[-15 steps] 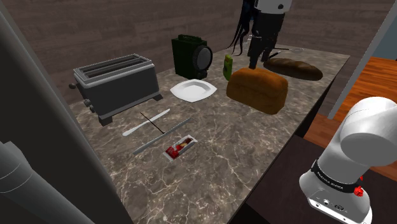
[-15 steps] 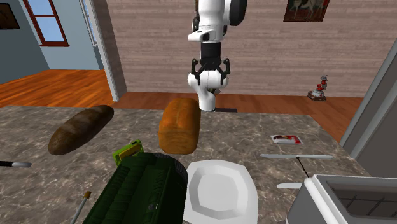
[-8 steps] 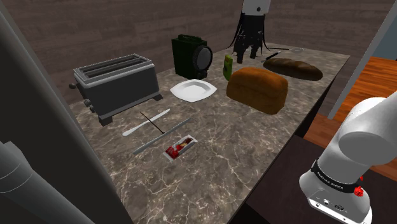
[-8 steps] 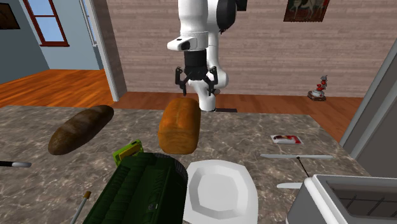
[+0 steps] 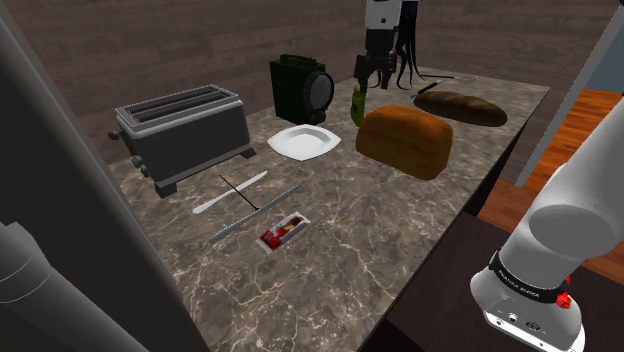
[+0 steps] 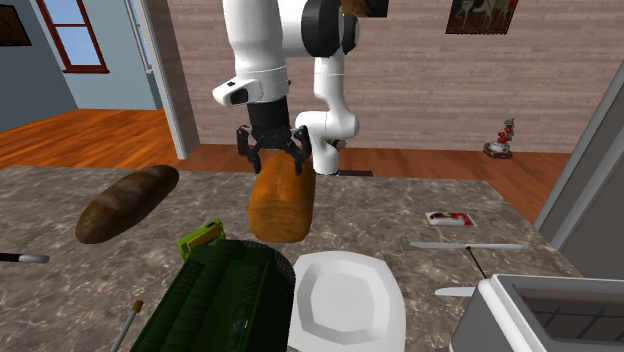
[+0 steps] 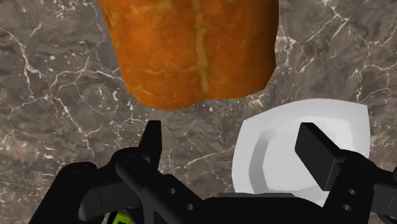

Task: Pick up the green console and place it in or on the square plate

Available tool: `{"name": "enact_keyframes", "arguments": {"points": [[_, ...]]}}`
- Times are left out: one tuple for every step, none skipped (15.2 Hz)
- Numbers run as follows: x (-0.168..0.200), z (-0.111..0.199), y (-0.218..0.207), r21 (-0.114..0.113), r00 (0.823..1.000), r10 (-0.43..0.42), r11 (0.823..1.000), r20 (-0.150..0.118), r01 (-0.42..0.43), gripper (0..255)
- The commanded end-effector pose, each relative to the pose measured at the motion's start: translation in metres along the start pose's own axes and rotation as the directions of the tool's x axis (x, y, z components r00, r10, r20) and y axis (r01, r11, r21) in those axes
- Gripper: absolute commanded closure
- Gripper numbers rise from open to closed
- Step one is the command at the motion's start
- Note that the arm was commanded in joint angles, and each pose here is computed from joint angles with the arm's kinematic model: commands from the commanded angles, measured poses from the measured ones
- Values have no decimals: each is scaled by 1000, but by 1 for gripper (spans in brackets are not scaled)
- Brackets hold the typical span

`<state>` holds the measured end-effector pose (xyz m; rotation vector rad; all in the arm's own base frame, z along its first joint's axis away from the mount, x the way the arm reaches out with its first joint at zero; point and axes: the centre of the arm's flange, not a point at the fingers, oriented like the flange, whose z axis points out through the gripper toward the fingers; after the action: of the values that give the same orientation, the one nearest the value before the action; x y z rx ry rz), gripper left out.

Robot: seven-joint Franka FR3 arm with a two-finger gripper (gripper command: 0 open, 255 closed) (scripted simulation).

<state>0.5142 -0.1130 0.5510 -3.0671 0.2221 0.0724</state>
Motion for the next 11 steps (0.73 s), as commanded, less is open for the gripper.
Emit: {"name": "enact_keyframes", "arguments": {"points": [[24,4,15,6,1000,24,1000,14,-24,0],[36,7,23,8,999,35,999,21,-36,0],[48,9,31,11,999,47,999,28,-47,0],[60,11,39,14,998,59,998,35,-59,0],[71,14,47,16,997,70,997,42,-71,0],[83,17,55,19,995,82,996,48,-83,0],[94,19,63,21,994,93,995,55,-94,0],[105,22,72,23,993,105,994,62,-106,0],[116,25,80,26,991,116,993,69,-118,0],[127,28,89,28,989,127,991,76,-130,0],[138,31,98,30,987,139,989,83,-141,0]]}}
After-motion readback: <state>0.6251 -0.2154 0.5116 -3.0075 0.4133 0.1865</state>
